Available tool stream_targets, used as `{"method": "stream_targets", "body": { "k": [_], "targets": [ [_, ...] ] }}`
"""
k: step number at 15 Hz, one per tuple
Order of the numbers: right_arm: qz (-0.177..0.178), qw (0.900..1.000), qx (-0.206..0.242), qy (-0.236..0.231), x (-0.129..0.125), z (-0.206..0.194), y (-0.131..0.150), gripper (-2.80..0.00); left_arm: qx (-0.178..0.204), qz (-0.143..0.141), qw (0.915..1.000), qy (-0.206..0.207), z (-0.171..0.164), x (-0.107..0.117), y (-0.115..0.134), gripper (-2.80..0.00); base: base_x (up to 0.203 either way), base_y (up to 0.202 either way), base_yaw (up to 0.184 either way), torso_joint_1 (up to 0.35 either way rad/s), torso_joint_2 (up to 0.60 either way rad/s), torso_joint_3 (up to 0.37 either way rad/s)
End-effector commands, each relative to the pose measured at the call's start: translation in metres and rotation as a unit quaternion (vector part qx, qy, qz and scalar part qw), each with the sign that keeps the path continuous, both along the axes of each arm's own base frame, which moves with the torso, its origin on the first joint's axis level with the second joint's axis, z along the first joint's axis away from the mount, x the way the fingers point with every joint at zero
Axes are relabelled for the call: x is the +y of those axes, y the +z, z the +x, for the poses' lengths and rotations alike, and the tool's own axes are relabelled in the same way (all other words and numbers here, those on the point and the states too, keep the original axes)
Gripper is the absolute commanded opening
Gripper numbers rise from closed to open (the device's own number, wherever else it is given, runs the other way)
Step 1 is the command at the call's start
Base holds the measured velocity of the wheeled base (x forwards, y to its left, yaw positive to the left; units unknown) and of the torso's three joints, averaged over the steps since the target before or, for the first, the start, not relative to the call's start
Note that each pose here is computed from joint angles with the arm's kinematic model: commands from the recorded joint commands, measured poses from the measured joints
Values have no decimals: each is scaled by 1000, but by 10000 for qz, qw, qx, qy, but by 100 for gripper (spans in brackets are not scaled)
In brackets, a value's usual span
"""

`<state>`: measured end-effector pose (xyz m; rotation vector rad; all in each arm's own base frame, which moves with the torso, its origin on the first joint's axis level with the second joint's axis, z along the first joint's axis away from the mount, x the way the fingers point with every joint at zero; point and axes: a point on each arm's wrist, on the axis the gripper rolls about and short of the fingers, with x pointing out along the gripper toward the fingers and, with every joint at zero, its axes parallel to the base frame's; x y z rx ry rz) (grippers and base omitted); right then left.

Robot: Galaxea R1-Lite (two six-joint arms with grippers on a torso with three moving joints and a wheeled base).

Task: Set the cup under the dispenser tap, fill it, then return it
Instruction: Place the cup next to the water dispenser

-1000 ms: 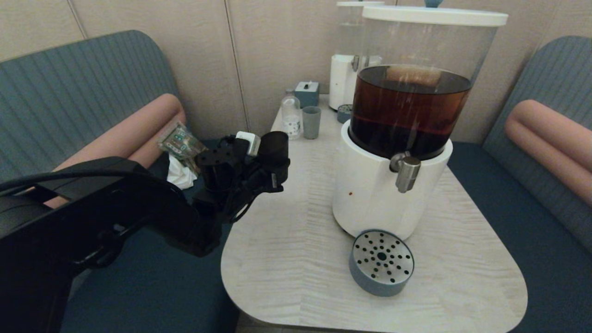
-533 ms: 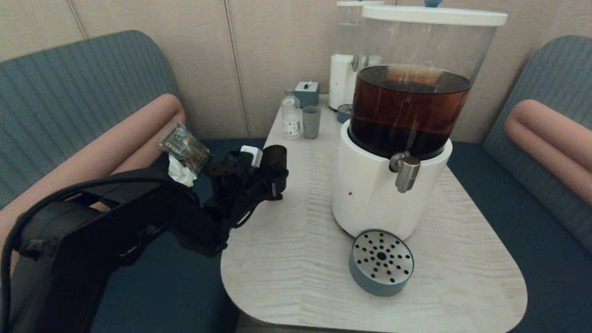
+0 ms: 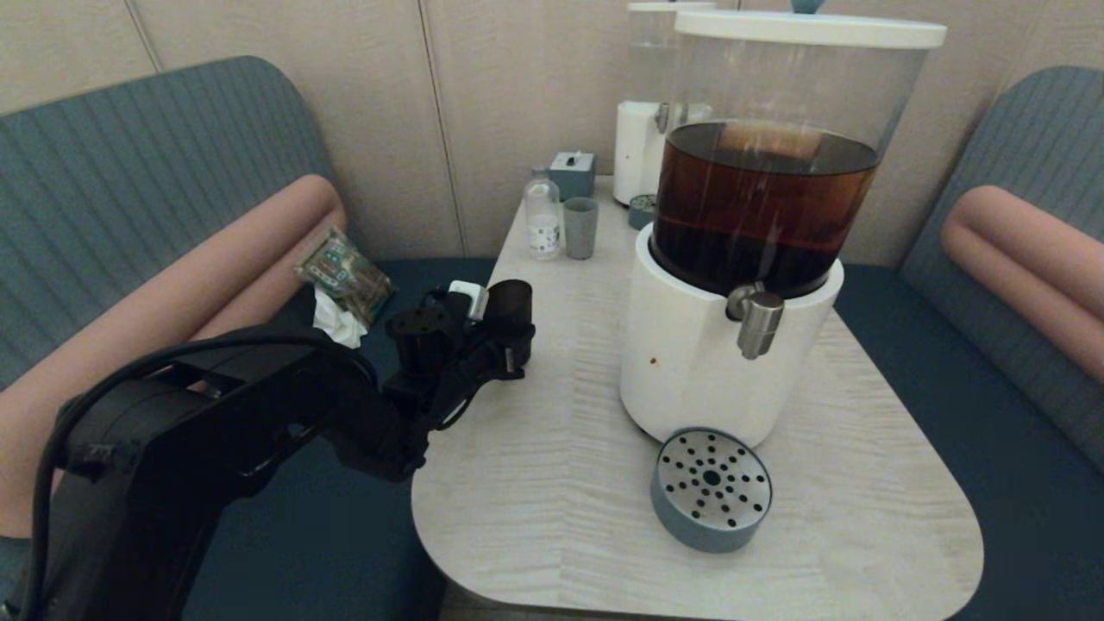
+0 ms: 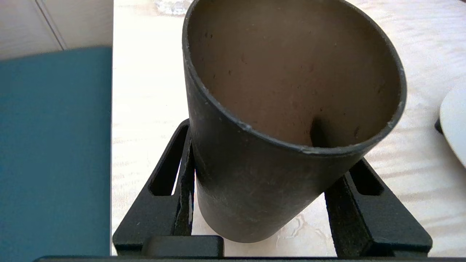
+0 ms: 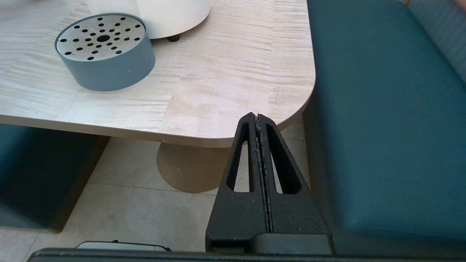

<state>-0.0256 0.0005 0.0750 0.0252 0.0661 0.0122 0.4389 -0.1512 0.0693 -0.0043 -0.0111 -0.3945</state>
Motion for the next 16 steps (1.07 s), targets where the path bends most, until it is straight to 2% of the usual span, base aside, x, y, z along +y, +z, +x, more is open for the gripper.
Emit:
{"method": "stream_targets", "body": {
  "k": [1,14,15,16],
  "targets": [
    [1,10000,8,4,0,0,0,-280,-41,-16,10000,1,2,0,1,-280,0,0,0,0,0,0],
    [1,10000,8,4,0,0,0,-280,192,-9,9998,-21,2,-2,-12,-280,0,0,0,0,0,0],
    [1,10000,8,-3,0,0,0,-280,200,-14,9998,-21,2,-2,-12,0,0,0,0,0,0,0],
    [1,10000,8,4,0,0,0,-280,187,-18,9998,-29,2,-3,-11,0,0,0,0,0,0,0]
  ]
}}
